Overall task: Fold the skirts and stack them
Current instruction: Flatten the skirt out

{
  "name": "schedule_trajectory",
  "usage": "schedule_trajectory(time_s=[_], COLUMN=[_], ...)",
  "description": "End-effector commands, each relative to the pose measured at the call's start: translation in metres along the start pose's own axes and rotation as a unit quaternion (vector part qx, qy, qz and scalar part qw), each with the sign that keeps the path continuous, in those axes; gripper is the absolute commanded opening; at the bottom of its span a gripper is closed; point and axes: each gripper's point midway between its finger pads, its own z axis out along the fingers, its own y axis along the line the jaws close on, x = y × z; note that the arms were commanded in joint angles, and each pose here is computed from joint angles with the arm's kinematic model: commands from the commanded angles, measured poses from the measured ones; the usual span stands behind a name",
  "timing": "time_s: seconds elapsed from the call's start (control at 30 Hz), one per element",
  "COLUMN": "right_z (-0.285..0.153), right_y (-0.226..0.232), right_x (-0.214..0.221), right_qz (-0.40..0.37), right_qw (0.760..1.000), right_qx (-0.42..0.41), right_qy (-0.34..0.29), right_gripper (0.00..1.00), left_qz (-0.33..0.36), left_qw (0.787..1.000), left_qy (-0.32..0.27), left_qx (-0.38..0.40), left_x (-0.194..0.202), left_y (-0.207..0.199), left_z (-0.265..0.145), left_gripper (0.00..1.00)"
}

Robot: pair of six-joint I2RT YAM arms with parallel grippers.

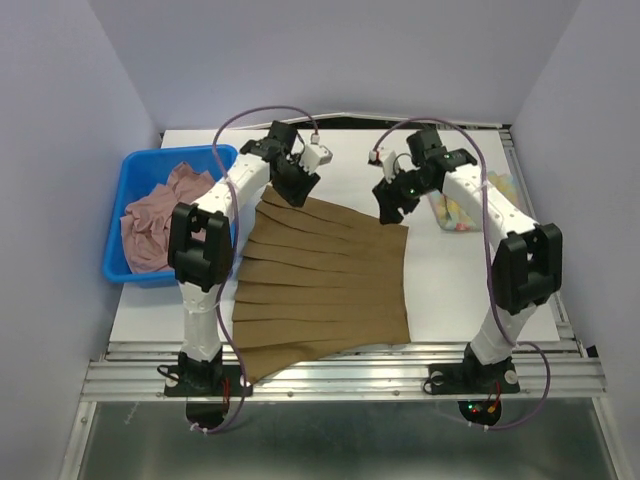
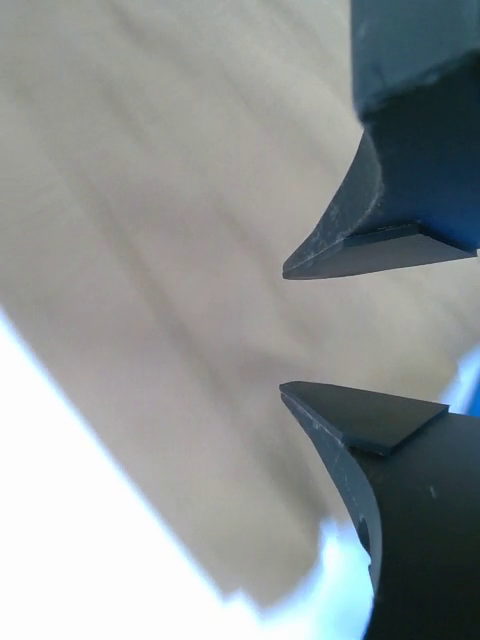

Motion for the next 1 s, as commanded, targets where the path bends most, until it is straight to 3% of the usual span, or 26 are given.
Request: schedule_trajectory(time_s=[0.0,0.2,0.43,0.77,0.97], right_z=[0.003,0.035,0.067,0.086,0.089], right_y=[-0.06,-0.102,-0.1,-0.086,-0.088], right_x=[-0.024,-0.011,0.026,0.074,0.086], right_qz=[-0.006,-0.006,-0.002,-0.001,-0.008], right_qw=[0.998,0.998,0.998,0.993,0.991], right_qx=[0.054,0.064,0.029,-0.007,-0.006], right_qy=[-0.018,0.016,0.061,0.118,0.135], right_gripper=[0.67,0.8,0.81,0.61,0.45], left_qz=[0.089,0.136,0.189,0.224,0.218], left_qw=[0.991,0.985,0.979,0.969,0.969], left_qy=[-0.064,-0.027,0.022,0.098,0.12], left_qx=[-0.07,-0.101,-0.079,-0.03,-0.013], left_x=[-0.061,-0.063,-0.029,0.024,0.048], left_y=[0.035,0.075,0.09,0.088,0.086], left_z=[-0.052,-0.024,0.015,0.044,0.057], left_gripper=[0.58,0.61,0.65,0.66,0.58])
